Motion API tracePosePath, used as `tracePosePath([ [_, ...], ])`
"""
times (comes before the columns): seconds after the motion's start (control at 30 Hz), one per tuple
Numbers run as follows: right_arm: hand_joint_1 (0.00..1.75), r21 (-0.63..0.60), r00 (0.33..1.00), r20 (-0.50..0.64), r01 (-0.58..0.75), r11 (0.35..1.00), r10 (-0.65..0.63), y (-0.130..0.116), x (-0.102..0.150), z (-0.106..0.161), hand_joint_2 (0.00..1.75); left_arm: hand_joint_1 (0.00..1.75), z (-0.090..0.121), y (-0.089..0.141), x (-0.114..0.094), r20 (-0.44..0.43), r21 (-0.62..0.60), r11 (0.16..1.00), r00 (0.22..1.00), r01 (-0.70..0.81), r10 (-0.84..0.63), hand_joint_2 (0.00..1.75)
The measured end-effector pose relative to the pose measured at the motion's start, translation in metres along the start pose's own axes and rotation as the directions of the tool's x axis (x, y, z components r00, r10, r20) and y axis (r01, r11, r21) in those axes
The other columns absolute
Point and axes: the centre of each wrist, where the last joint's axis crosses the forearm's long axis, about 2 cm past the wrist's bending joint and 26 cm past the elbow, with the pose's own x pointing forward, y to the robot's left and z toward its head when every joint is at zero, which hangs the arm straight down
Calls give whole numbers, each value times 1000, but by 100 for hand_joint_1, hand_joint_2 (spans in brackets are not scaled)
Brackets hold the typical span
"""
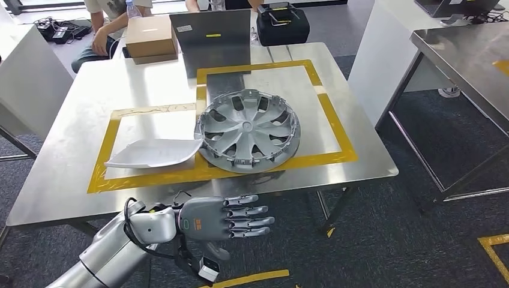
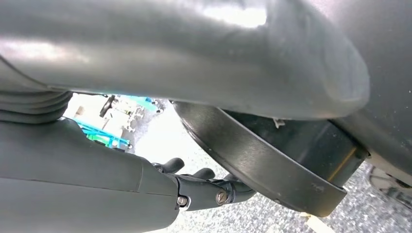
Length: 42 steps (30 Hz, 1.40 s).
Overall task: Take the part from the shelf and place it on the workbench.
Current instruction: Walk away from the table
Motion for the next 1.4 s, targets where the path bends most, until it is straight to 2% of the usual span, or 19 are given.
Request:
tracePosePath([
  [0.9, 0, 5, 1000, -5, 16, 1000, -16, -1, -2, 0, 0, 0, 2, -1, 6, -31, 15, 1000, 999, -11, 12, 0],
  [1.17, 0, 8, 1000, -4, 11, 1000, -11, -4, -2, 0, 0, 0, 7, -5, 25, -106, 69, 998, 994, -14, 21, 0],
  [1.4, 0, 5, 1000, -9, 8, 1000, -8, -6, -4, -1, 0, 0, 12, 1, 22, -150, 88, 996, 989, 14, 0, 0],
])
